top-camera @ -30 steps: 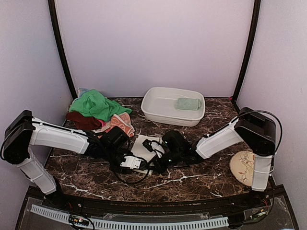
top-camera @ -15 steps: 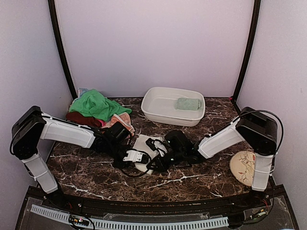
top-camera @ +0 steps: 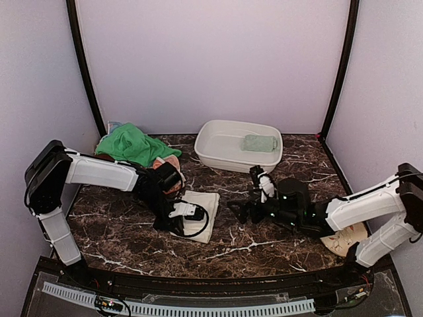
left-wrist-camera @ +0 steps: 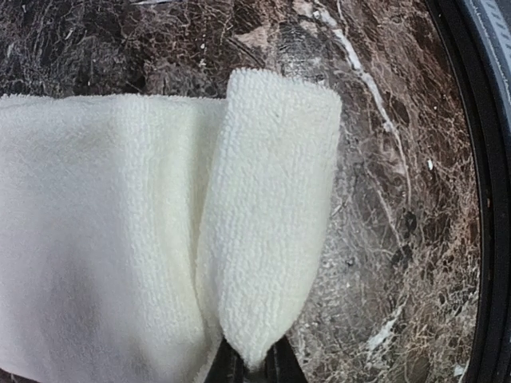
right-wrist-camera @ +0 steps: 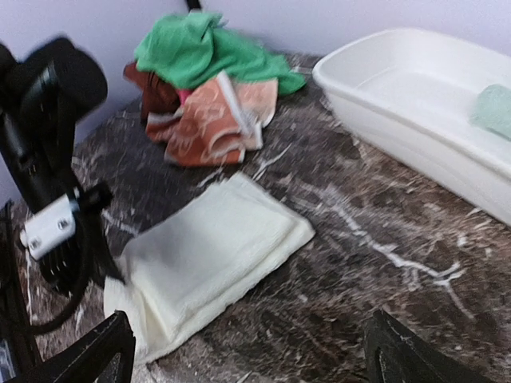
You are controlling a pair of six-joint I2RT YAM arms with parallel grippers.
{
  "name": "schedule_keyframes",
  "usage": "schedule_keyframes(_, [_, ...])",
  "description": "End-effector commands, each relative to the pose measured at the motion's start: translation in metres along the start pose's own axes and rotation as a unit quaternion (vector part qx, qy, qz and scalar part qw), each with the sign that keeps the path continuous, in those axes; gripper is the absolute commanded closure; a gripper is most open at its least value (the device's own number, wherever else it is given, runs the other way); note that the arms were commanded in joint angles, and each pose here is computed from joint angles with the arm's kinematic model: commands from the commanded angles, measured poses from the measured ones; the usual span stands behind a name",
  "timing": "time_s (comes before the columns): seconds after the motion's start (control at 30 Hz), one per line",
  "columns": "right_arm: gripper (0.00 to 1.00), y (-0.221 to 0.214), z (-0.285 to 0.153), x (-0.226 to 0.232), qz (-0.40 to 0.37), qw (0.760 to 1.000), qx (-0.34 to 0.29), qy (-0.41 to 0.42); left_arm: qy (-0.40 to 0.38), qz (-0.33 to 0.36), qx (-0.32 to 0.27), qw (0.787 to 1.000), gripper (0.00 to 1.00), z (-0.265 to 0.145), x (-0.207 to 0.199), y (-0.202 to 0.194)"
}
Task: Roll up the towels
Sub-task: Roll the towel at the center of the board.
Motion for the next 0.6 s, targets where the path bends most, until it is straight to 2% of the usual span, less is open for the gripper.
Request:
schedule_keyframes(0.0, [0.0,0.034,-0.033,-0.02,0.051,0.99,-0.126,-0.043,-0.085,-0.062,-0.001,0.994,1.0,-0.002,-0.02,-0.004])
schedule_keyframes(0.13, [0.0,0.018,-0.039,0.006,-0.061,0.993,-0.099,0.029,-0.108,-0.093,-0.007,0.99,1.0,-0.001,-0.017,-0.006])
schedule_keyframes(0.23, [0.02,-0.004,-0.037,0.026,-0.198,0.978,-0.062,0.007,-0.125,-0.119,-0.01,0.985,1.0,0.001,-0.012,-0.009])
schedule_keyframes(0.33, [0.09,-0.033,-0.031,0.045,-0.335,0.942,-0.021,-0.015,-0.139,-0.139,-0.009,0.98,1.0,0.004,-0.008,-0.012])
schedule_keyframes(0.43, [0.21,-0.061,-0.018,0.073,-0.464,0.886,0.014,-0.003,-0.145,-0.151,-0.012,0.978,1.0,0.005,-0.003,-0.012])
schedule_keyframes(0.53, [0.33,-0.074,0.003,0.089,-0.547,0.837,0.022,-0.012,-0.152,-0.158,-0.011,0.976,1.0,0.008,0.0,-0.013])
schedule_keyframes(0.57, [0.35,-0.071,0.01,0.096,-0.562,0.827,0.013,-0.013,-0.155,-0.159,-0.009,0.975,1.0,0.009,0.0,-0.013])
Point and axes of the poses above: each gripper's point midway between its finger pads, its own z axis out along the fingers, its own x axis along the line the jaws close on, y = z × x, the point moved 3 cm from there along -z, back along the fingers, and after that the axes turned 5 degrees about z, right-handed, at the moved point
